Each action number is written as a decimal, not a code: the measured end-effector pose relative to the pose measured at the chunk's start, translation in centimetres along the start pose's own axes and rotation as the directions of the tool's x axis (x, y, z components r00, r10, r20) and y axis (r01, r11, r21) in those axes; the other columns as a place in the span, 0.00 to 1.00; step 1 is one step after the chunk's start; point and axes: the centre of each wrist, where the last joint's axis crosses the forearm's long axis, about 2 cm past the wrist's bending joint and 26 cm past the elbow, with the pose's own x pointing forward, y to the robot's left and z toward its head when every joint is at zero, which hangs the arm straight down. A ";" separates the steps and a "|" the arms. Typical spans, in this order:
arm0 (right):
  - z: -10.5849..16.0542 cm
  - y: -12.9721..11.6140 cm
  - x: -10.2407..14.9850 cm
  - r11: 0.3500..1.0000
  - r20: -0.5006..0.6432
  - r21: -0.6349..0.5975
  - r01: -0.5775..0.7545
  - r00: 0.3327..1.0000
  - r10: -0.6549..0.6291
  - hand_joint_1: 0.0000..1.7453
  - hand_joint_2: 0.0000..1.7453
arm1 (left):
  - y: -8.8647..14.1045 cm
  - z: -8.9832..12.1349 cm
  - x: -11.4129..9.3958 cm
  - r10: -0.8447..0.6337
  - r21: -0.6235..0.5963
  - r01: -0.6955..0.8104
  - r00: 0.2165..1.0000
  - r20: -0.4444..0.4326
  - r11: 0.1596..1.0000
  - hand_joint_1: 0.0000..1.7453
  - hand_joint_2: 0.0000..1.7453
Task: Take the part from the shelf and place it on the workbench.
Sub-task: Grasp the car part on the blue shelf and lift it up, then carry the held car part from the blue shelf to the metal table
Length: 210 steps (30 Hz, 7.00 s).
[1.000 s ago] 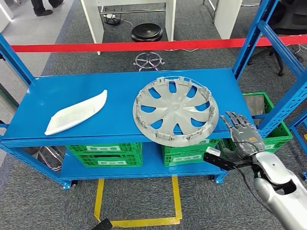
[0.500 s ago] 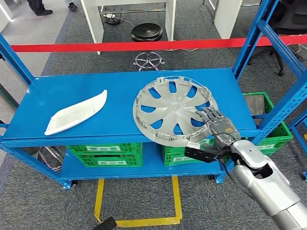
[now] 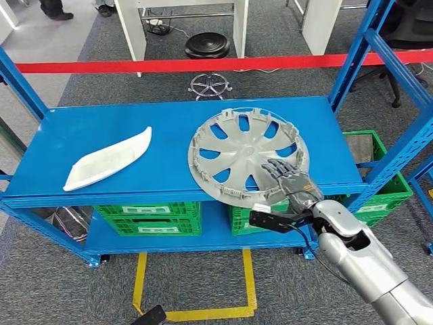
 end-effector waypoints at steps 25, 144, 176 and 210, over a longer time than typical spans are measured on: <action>0.2 2.8 -2.7 0.991 -0.087 0.101 0.082 0.993 -0.073 0.00 1.00 | 0.0 -0.2 0.5 0.009 -0.001 -0.009 1.000 0.022 1.000 0.00 1.00; 20.1 1.1 8.1 0.663 0.339 -0.570 0.486 0.874 -0.349 1.00 1.00 | 0.6 2.1 5.2 0.442 0.210 -0.614 0.728 0.524 0.761 0.00 1.00; 16.6 0.8 9.4 0.622 0.436 -0.543 0.564 0.823 -0.365 1.00 1.00 | 1.4 3.4 4.4 0.398 0.234 -0.624 0.699 0.593 0.746 0.00 1.00; 14.2 0.5 9.4 0.585 0.517 -0.485 0.650 0.753 -0.408 1.00 1.00 | 1.6 6.3 3.6 0.340 0.302 -0.645 0.677 0.653 0.702 0.00 1.00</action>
